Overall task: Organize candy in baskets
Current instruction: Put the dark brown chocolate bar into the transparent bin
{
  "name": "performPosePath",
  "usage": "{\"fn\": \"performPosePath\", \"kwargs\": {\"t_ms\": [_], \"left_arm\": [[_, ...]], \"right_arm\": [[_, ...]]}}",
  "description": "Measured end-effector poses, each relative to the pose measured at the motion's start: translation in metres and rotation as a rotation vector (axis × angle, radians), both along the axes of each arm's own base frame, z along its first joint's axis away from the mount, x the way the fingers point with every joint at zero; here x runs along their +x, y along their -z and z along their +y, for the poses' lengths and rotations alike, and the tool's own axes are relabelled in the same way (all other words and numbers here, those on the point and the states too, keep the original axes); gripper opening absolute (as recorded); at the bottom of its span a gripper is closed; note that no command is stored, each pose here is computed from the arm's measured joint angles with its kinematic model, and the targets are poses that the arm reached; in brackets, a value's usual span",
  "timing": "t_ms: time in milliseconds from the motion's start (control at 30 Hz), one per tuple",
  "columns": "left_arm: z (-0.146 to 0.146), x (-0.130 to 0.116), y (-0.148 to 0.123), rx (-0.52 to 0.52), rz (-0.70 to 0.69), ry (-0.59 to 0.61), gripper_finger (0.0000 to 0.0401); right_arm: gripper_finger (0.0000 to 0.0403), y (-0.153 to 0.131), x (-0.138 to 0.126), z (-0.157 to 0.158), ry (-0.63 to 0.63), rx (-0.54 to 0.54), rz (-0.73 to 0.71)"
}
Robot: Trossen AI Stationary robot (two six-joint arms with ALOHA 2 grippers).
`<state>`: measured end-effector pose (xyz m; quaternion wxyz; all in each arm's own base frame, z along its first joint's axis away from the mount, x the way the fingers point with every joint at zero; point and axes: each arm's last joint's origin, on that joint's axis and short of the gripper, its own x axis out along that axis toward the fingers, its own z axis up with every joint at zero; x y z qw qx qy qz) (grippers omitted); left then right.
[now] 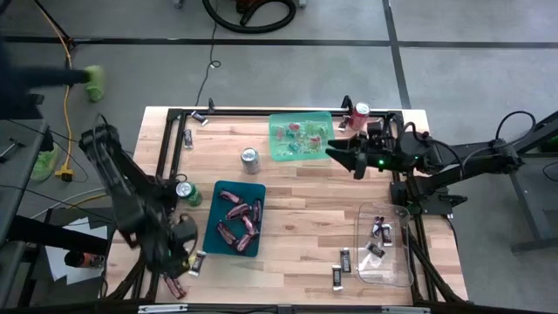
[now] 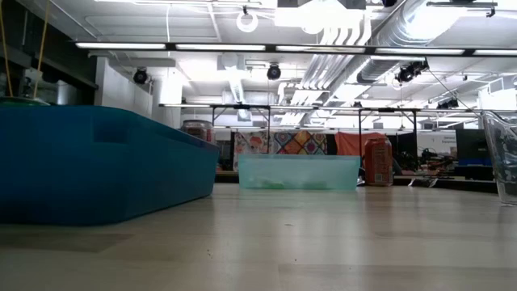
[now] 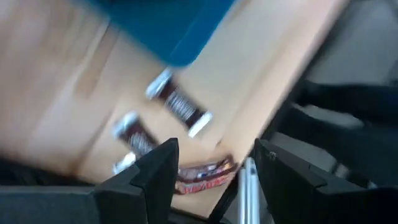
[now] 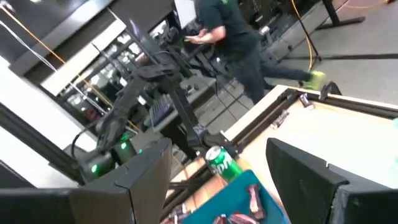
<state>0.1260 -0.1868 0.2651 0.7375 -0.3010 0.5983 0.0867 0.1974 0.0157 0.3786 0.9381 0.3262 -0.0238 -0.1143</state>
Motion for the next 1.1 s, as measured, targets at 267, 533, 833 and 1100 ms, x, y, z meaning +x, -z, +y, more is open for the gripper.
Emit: {"fn": "performPosePath", "kwargs": {"t_ms": [267, 533, 833, 1100], "left_arm": [[-0.039, 0.010, 0.063, 0.121, 0.210, -0.437, 0.0197], [-0.051, 0.021, 0.093, 0.126, 0.294, -0.581, 0.0197], [-0.061, 0.028, 0.111, 0.140, 0.254, -0.535, 0.0197], [-0.065, 0.030, 0.127, 0.163, 0.299, -0.558, 0.0196]], "right_arm": [[0.0257, 0.004, 0.000, 0.000, -0.008, -0.005, 0.037], [0.0257, 0.009, 0.000, 0.001, -0.037, 0.003, 0.091], [0.0257, 0.013, -0.001, 0.001, -0.036, 0.026, 0.127], [0.0257, 0.013, -0.001, 0.001, -0.047, 0.025, 0.129]]}}
